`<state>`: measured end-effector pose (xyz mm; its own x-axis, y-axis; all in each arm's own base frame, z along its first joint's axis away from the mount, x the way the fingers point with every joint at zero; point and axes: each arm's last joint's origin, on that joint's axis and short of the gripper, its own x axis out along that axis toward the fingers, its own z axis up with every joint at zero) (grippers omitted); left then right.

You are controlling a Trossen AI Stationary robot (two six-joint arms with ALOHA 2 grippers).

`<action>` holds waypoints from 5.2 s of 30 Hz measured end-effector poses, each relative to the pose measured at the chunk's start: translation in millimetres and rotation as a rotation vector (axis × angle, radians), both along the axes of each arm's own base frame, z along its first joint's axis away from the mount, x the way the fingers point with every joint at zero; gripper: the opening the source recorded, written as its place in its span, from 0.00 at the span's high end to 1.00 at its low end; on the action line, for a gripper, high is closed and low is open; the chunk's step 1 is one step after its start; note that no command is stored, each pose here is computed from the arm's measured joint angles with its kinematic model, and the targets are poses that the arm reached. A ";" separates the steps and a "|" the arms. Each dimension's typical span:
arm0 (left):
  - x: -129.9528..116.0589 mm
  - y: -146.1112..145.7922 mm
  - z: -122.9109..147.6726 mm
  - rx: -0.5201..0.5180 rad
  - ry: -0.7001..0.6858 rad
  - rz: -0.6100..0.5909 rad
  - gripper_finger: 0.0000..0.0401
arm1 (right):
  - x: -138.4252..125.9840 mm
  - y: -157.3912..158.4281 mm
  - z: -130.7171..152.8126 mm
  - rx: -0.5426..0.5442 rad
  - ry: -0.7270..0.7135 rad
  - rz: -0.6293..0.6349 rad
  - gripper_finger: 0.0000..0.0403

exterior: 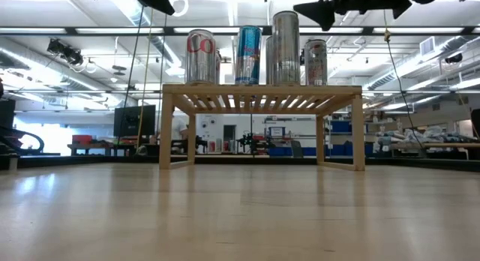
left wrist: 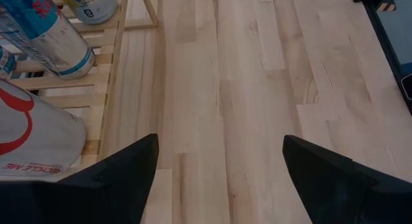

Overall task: Place canned beverage on shelf
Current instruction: Put the white-yellow soda can aligned with the other white-yellow soda can on the shelf

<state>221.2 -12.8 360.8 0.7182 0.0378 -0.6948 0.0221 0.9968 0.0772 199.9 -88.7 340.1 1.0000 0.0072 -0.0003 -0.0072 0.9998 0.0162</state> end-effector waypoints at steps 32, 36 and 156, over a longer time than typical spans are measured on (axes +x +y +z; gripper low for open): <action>0.0 -0.1 0.0 -0.008 0.000 0.007 0.17 | 10.9 53.2 -11.8 -0.047 0.152 -0.071 0.49; 0.0 0.0 0.0 -0.008 0.000 0.008 0.17 | 11.0 54.9 -11.9 0.000 0.151 -0.038 0.49; -0.1 0.0 -0.1 0.014 0.002 -0.011 0.17 | 83.4 70.8 -81.2 -0.054 0.238 -0.983 0.33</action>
